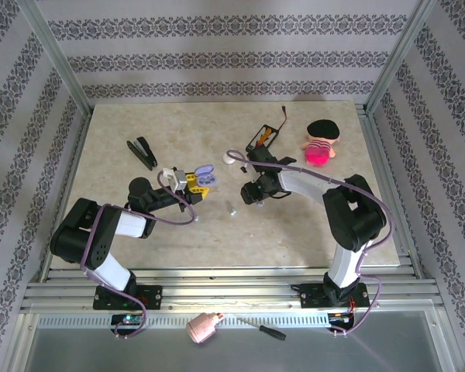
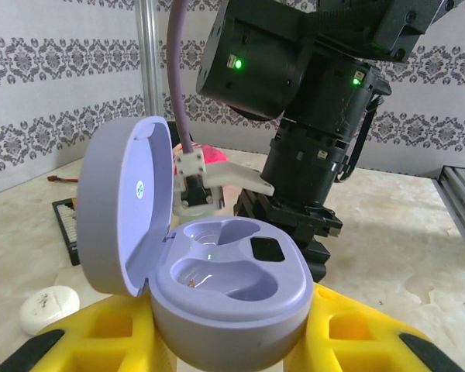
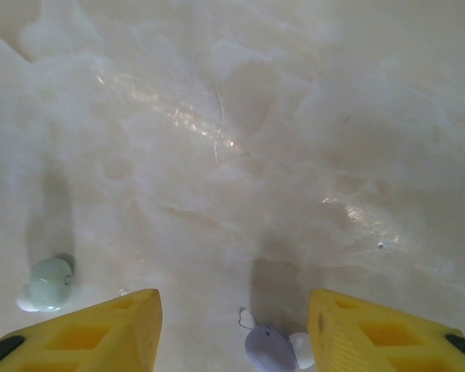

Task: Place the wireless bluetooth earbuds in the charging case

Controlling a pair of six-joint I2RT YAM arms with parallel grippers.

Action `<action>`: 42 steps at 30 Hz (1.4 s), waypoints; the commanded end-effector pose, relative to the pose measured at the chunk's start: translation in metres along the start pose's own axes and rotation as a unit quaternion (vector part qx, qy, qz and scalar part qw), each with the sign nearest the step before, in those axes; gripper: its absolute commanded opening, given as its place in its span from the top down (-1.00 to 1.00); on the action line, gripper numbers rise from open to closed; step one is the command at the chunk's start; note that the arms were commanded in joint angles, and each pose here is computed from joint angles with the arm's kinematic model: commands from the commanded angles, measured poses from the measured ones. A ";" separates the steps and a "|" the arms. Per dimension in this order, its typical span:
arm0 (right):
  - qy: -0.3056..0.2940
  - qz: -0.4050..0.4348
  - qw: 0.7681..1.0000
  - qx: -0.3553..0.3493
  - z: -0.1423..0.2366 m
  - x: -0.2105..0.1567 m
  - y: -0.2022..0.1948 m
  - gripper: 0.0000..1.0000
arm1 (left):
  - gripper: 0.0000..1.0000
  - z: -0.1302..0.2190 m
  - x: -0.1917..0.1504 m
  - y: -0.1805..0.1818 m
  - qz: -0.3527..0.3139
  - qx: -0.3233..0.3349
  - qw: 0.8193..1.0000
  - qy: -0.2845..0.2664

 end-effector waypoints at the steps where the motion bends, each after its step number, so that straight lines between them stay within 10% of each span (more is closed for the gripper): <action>1: 0.049 0.009 0.999 -0.013 -0.005 -0.008 0.000 -0.09 | 0.67 0.005 0.015 -0.002 -0.031 0.000 0.999 -0.025; 17: 0.083 -0.016 0.996 -0.003 -0.003 -0.036 0.007 -0.06 | 0.67 0.004 0.013 -0.002 -0.035 -0.003 0.999 -0.023; 26: 0.042 -0.002 0.993 -0.114 0.018 -0.022 0.007 -0.19 | 0.67 0.008 0.012 0.002 -0.038 0.012 0.999 -0.025; 42: 0.049 -0.060 0.996 0.044 -0.001 -0.036 0.043 -0.12 | 0.67 0.009 0.013 0.006 -0.034 0.019 0.999 -0.025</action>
Point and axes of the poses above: each hand's point on the last joint's axis, 136 mm out from that joint toward the fingers, its own z axis back along the fingers, its own y axis along the line the jaws close on, x = y × z, the point moved 6 cm from there along z, back along the fingers, and after that the axes turned 8 degrees about z, right-handed, at the moved point
